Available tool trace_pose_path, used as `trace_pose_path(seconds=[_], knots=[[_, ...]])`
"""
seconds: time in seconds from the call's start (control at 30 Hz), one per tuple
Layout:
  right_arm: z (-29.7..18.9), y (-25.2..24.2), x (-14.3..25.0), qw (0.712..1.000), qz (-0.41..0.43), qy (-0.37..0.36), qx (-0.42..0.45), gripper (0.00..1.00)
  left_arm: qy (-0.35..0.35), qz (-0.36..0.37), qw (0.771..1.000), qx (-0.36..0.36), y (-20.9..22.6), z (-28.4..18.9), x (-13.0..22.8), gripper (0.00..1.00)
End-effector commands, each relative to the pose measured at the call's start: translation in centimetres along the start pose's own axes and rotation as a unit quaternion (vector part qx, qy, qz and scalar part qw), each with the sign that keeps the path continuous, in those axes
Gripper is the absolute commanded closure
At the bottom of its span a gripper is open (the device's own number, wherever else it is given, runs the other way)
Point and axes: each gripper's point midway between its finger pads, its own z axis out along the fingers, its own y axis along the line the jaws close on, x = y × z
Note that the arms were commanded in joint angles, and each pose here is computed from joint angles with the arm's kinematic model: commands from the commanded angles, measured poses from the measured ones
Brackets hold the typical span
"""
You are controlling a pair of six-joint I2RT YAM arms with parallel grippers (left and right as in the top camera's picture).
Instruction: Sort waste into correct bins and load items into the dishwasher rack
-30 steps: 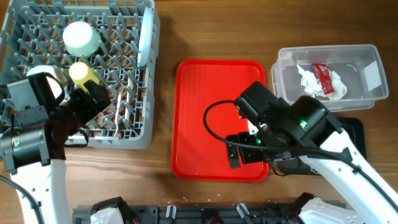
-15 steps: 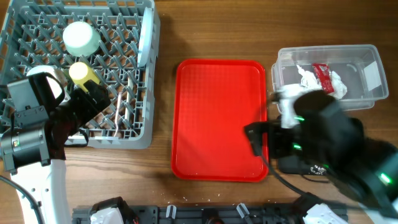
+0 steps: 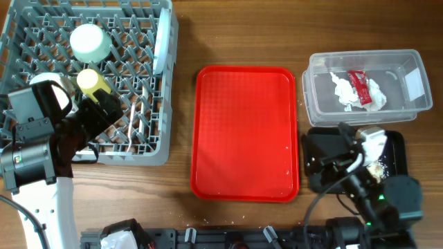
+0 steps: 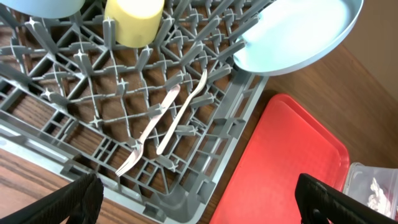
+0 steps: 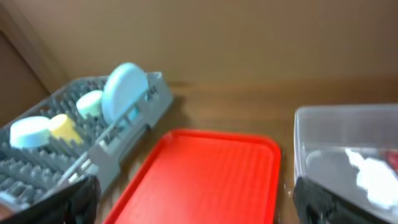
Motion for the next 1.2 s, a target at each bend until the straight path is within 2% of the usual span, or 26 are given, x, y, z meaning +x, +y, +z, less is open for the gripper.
trace_pose_path(seconds=[0.0,0.23,0.5,0.83,1.17], knots=[[1.2,-0.4,3.1,0.998,0.045,-0.019,-0.029,0.0,-0.006,0.003,1.0,0.0,-0.1,-0.2,-0.2,0.0],[2.2,-1.4,5.0,0.994,0.027,-0.101,-0.044,0.0,-0.006,0.003,1.0,0.0,-0.1,-0.2,-0.2,0.0],[2.6,-4.6,5.5,0.991,0.031,-0.126,0.035,0.0,-0.006,0.003,1.0,0.0,-0.1,-0.2,-0.2,0.0],[2.8,-5.0,6.3,0.988,-0.099,-0.105,0.06,0.0,-0.006,0.003,1.0,0.0,-0.1,-0.2,-0.2,0.0],[2.8,-5.0,6.4,0.988,-0.1,-0.105,0.06,0.0,-0.006,0.003,1.0,0.0,-0.1,-0.2,-0.2,0.0]])
